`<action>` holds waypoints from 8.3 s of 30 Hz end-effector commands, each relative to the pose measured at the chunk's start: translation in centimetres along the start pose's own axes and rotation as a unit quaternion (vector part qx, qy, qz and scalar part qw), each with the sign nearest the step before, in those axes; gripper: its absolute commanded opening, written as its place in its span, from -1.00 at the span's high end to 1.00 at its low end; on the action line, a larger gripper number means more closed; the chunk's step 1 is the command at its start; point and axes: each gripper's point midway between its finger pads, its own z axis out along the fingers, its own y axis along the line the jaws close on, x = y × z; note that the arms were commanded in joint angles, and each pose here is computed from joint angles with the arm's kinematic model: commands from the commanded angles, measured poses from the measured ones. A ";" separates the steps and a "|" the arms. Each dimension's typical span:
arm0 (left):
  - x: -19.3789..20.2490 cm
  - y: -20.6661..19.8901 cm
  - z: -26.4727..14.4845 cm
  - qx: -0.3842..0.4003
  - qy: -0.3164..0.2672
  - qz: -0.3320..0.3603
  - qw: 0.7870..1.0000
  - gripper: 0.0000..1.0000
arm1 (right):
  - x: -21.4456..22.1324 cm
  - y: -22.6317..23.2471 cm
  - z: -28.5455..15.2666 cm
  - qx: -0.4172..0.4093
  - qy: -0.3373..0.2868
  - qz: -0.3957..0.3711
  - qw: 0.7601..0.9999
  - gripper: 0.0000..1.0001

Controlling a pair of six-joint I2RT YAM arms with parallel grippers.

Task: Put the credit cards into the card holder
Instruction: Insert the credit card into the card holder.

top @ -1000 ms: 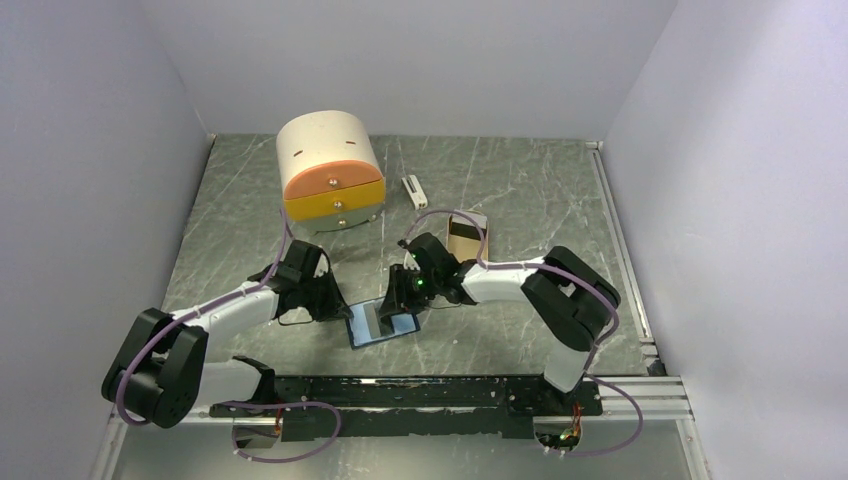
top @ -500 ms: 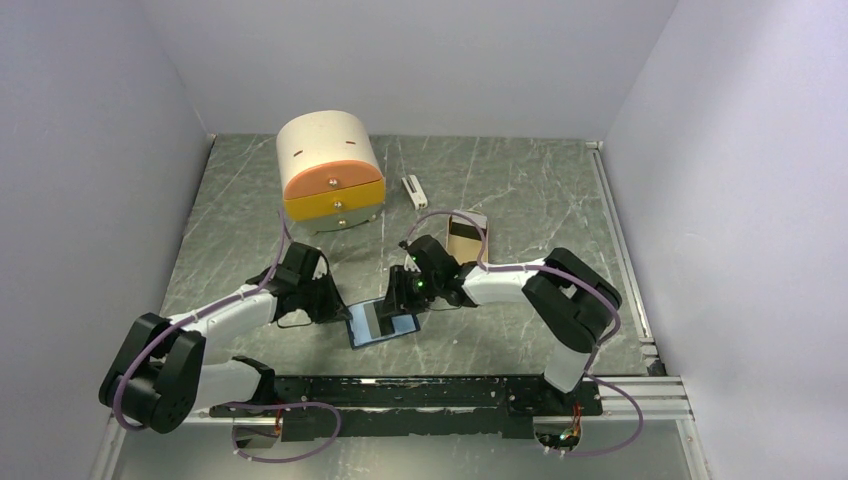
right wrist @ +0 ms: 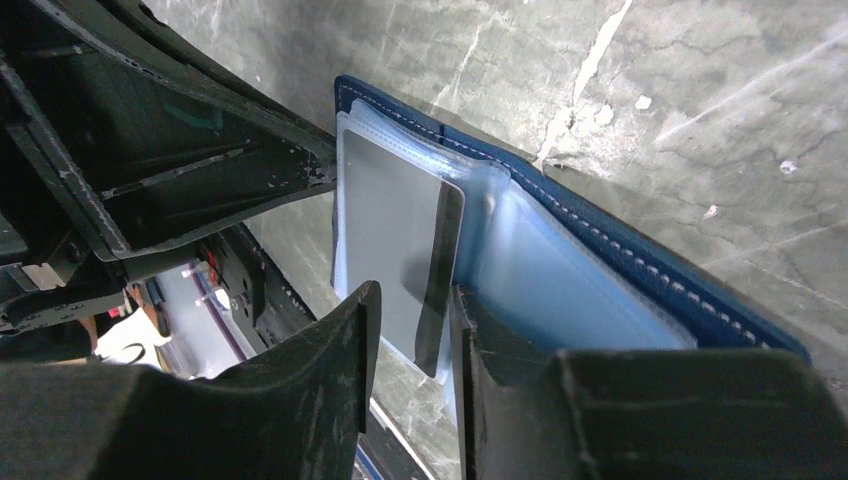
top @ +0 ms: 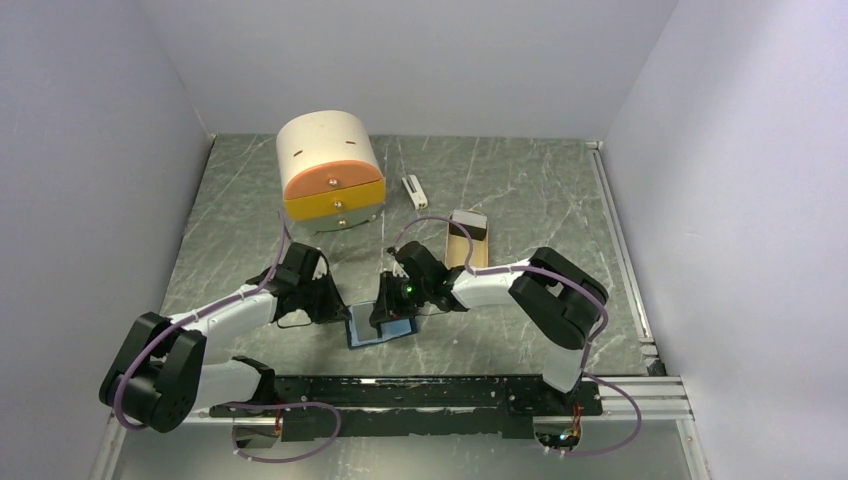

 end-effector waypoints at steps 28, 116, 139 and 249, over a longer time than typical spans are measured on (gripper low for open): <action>-0.7 -3.4 -0.1 0.059 0.020 0.036 0.997 0.77 | -0.6 -1.6 -3.8 0.073 -0.039 -0.036 0.996 0.32; -0.3 -7.7 -0.2 0.066 0.028 0.085 0.994 0.82 | -0.2 -6.2 -3.8 0.120 -0.045 -0.048 0.991 0.62; -0.7 -9.1 -2.4 0.076 0.005 0.077 0.994 0.78 | 0.1 -6.4 -3.9 0.118 -0.048 -0.046 0.991 0.59; 1.6 -9.7 -0.4 0.163 0.018 0.067 0.984 0.33 | 0.4 -6.3 -3.1 0.111 -0.045 -0.045 0.992 0.60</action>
